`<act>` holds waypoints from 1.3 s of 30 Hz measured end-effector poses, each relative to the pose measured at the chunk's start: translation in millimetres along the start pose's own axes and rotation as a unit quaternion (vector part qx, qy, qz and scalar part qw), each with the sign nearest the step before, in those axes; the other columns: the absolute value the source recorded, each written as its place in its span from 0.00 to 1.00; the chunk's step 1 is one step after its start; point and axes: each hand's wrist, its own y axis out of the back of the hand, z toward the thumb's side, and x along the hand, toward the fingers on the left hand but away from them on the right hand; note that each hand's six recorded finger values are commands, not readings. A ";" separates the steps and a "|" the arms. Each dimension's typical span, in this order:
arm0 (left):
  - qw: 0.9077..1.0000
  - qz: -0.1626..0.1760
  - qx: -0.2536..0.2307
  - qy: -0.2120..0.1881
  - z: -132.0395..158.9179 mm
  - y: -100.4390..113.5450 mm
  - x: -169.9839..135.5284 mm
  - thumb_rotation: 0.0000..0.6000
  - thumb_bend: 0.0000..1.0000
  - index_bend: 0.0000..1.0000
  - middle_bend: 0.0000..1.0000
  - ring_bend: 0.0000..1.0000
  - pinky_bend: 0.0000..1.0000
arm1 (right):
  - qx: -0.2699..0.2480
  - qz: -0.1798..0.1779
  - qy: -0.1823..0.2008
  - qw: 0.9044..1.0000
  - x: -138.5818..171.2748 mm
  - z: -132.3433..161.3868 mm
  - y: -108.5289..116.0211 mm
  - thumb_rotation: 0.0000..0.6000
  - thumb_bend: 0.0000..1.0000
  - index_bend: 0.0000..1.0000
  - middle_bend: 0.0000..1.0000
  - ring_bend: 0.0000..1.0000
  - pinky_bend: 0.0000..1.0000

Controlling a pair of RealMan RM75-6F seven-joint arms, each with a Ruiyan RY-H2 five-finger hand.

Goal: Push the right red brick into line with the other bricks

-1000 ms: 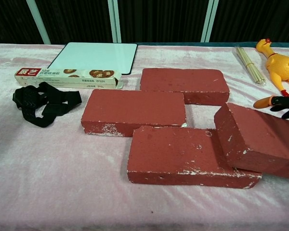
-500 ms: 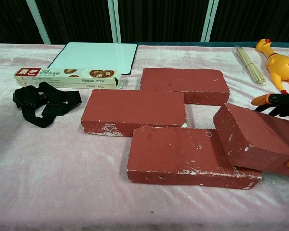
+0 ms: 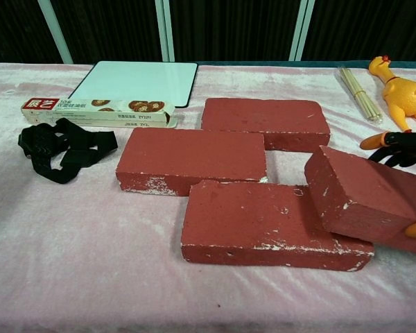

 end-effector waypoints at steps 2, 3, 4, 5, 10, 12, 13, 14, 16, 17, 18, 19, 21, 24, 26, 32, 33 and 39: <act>1.000 0.000 0.000 0.000 0.0 0.1 0.0 1.00 0.25 0.10 0.06 0.00 0.00 | 0.001 -0.006 0.002 1.000 0.6 1.5 4.4 1.00 0.03 0.13 0.24 0.31 0.10; 1.000 0.000 -0.001 0.000 0.0 0.2 -0.1 1.00 0.25 0.10 0.06 0.00 0.00 | 0.002 -0.008 0.003 1.000 1.1 1.9 6.6 1.00 0.03 0.13 0.24 0.31 0.10; 1.000 0.000 -0.001 0.000 0.0 0.3 -0.1 1.00 0.25 0.10 0.06 0.00 0.00 | 0.004 -0.010 0.003 1.000 1.8 2.3 9.0 1.00 0.04 0.13 0.24 0.31 0.10; 1.000 0.001 -0.001 0.000 0.1 0.4 -0.1 1.00 0.25 0.10 0.06 0.00 0.00 | 0.006 -0.014 0.004 1.000 2.7 2.8 12.8 1.00 0.04 0.14 0.24 0.31 0.10; 1.000 0.000 0.000 -0.001 0.4 0.1 -0.3 1.00 0.25 0.10 0.06 0.00 0.00 | 0.030 -0.034 0.005 0.999 3.5 3.6 31.5 1.00 0.05 0.15 0.25 0.31 0.10; 1.000 0.000 -0.001 -0.001 0.5 0.2 -0.3 1.00 0.25 0.10 0.06 0.00 0.00 | 0.053 -0.043 0.003 0.998 1.4 1.8 37.9 1.00 0.05 0.15 0.25 0.31 0.10; 1.000 0.001 -0.001 -0.001 0.5 0.3 -0.2 1.00 0.25 0.10 0.06 0.00 0.00 | 0.067 -0.047 0.001 0.997 0.2 0.4 40.7 1.00 0.05 0.15 0.25 0.31 0.10; 1.000 0.001 -0.001 -0.001 0.5 0.3 -0.1 1.00 0.25 0.10 0.06 0.00 0.00 | 0.087 -0.052 -0.002 0.995 -1.6 -1.8 44.6 1.00 0.05 0.15 0.25 0.31 0.10; 1.000 0.000 -0.001 0.000 0.5 0.0 0.1 1.00 0.25 0.10 0.06 0.00 0.00 | 0.123 -0.060 -0.009 0.991 -4.9 -5.5 50.1 1.00 0.04 0.15 0.25 0.31 0.10; 1.000 0.000 -0.001 -0.001 0.8 -0.2 0.2 1.00 0.25 0.10 0.06 0.00 0.00 | 0.149 -0.064 -0.014 0.987 -7.6 -8.1 53.2 1.00 0.04 0.15 0.25 0.31 0.10; 1.000 0.000 0.000 -0.001 1.0 -0.3 0.2 1.00 0.25 0.10 0.06 0.00 0.00 | 0.170 -0.066 -0.018 0.983 -9.8 -9.9 55.1 1.00 0.04 0.15 0.25 0.31 0.10; 1.000 0.000 0.000 -0.001 1.0 -0.3 0.2 1.00 0.25 0.10 0.06 0.00 0.00 | 0.190 -0.067 -0.024 0.979 -12.2 -11.6 56.8 1.00 0.04 0.15 0.25 0.31 0.10; 1.000 0.000 0.000 0.000 0.6 -0.2 0.3 1.00 0.25 0.10 0.06 0.00 0.00 | 0.233 -0.068 -0.038 0.969 -18.2 -15.6 59.8 1.00 0.05 0.15 0.25 0.31 0.10; 1.000 0.001 -0.002 0.002 -0.1 0.4 0.6 1.00 0.25 0.10 0.06 0.00 0.00 | 0.271 -0.062 -0.066 0.958 -26.9 -21.5 62.2 1.00 0.05 0.15 0.26 0.31 0.10; 1.000 0.000 -0.002 0.002 -0.1 0.1 0.9 1.00 0.25 0.10 0.06 0.00 0.00 | 0.270 -0.056 -0.085 0.957 -32.6 -24.1 62.4 1.00 0.05 0.15 0.26 0.31 0.10; 1.000 -0.001 -0.002 0.001 0.3 -0.2 1.0 1.00 0.25 0.10 0.06 0.00 0.00 | 0.244 -0.039 -0.126 0.961 -47.3 -22.6 59.9 1.00 0.04 0.15 0.26 0.31 0.10; 1.000 -0.001 -0.002 0.001 0.1 -0.1 1.0 1.00 0.25 0.10 0.06 0.00 0.00 | 0.241 -0.036 -0.130 0.961 -49.1 -21.5 59.3 1.00 0.04 0.15 0.26 0.31 0.10; 1.000 -0.001 -0.002 0.001 0.0 0.0 1.2 1.00 0.25 0.10 0.06 0.00 0.00 | 0.219 -0.023 -0.152 0.964 -60.5 -8.3 57.4 1.00 0.05 0.15 0.26 0.31 0.10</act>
